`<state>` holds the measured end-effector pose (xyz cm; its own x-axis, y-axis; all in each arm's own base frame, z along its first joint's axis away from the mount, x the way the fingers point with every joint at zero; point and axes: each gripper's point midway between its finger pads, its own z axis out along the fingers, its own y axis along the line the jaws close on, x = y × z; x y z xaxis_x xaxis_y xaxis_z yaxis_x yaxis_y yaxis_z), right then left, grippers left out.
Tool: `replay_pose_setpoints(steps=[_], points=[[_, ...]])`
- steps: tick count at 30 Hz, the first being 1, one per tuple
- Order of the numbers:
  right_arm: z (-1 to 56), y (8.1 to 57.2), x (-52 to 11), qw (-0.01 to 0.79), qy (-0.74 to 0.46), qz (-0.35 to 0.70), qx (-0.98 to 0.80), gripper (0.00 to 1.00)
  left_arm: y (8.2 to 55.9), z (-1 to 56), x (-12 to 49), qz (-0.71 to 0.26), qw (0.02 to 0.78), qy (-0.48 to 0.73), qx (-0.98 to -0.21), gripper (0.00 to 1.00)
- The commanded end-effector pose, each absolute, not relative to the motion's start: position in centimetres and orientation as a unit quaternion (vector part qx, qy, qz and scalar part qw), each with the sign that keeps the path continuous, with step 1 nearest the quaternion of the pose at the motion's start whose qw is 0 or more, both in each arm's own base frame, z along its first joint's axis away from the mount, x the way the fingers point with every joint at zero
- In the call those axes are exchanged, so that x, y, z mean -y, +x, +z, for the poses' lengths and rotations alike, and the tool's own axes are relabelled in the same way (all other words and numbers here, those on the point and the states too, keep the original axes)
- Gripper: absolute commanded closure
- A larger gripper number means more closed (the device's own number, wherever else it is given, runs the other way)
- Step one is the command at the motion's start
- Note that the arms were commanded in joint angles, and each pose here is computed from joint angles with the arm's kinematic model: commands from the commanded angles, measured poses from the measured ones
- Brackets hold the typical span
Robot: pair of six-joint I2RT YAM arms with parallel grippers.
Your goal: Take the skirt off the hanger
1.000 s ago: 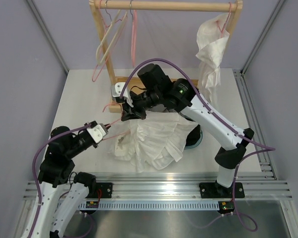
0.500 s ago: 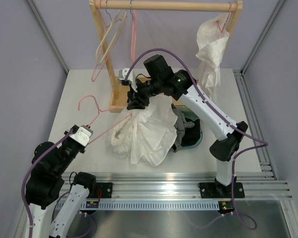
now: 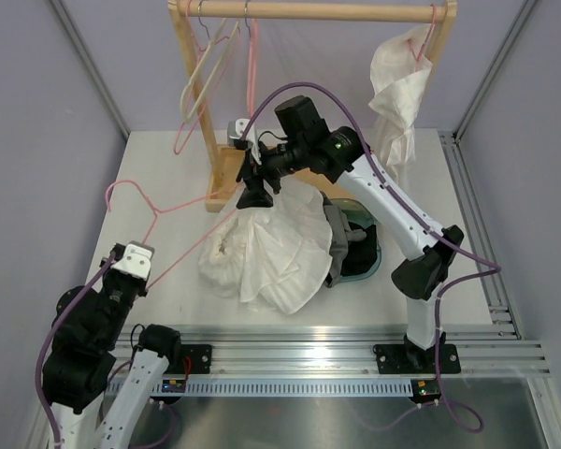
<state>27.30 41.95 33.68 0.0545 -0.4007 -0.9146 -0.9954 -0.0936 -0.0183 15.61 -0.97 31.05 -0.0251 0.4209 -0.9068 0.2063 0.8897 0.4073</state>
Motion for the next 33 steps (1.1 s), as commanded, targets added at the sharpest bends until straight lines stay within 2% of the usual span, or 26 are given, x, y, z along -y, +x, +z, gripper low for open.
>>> replay_pose_setpoints(steps=[1, 2, 3, 6, 9, 14, 16, 21, 26, 33], points=[[37.8, 27.4, -39.2, 0.411, -0.604, 0.385, -0.564, 0.27, 15.3, 37.1, -1.5, 0.099, 0.753, 0.096, -0.643, 1.0], [37.1, 27.9, -38.8, 0.411, -0.605, 0.374, -0.57, 0.26, 15.2, 37.2, -1.4, 0.095, 0.755, 0.096, -0.641, 1.0], [36.7, 28.2, -38.5, 0.411, -0.607, 0.366, -0.573, 0.19, 15.2, 37.3, -1.3, 0.092, 0.756, 0.095, -0.641, 1.0], [34.0, 29.0, -38.1, 0.395, -0.627, 0.339, -0.58, 0.15, 15.0, 37.5, -1.1, 0.085, 0.76, 0.098, -0.637, 1.0], [31.3, 29.4, -37.9, 0.375, -0.648, 0.323, -0.579, 0.15, 14.7, 37.8, -1.1, 0.081, 0.764, 0.096, -0.633, 1.0], [29.1, 29.5, -38.1, 0.344, -0.658, 0.329, -0.584, 0.23, 14.0, 38.2, -1.1, 0.074, 0.77, 0.095, -0.627, 1.0], [29.8, 28.8, -38.2, 0.347, -0.66, 0.343, -0.572, 0.24, 13.7, 38.4, -0.6, 0.064, 0.774, 0.103, -0.621, 1.0], [34.9, 25.0, -36.8, 0.383, -0.674, 0.374, -0.51, 0.23, 12.8, 38.3, 4.5, -0.019, 0.776, 0.228, -0.588, 1.0], [38.8, 19.4, -32.7, 0.401, -0.731, 0.366, -0.414, 0.21, 11.8, 35.5, 9.5, -0.11, 0.721, 0.356, -0.584, 1.0], [42.1, 13.5, -26.3, 0.423, -0.734, 0.334, -0.413, 0.21, 11.7, 33.5, 12.9, -0.187, 0.672, 0.43, -0.573, 1.0]])
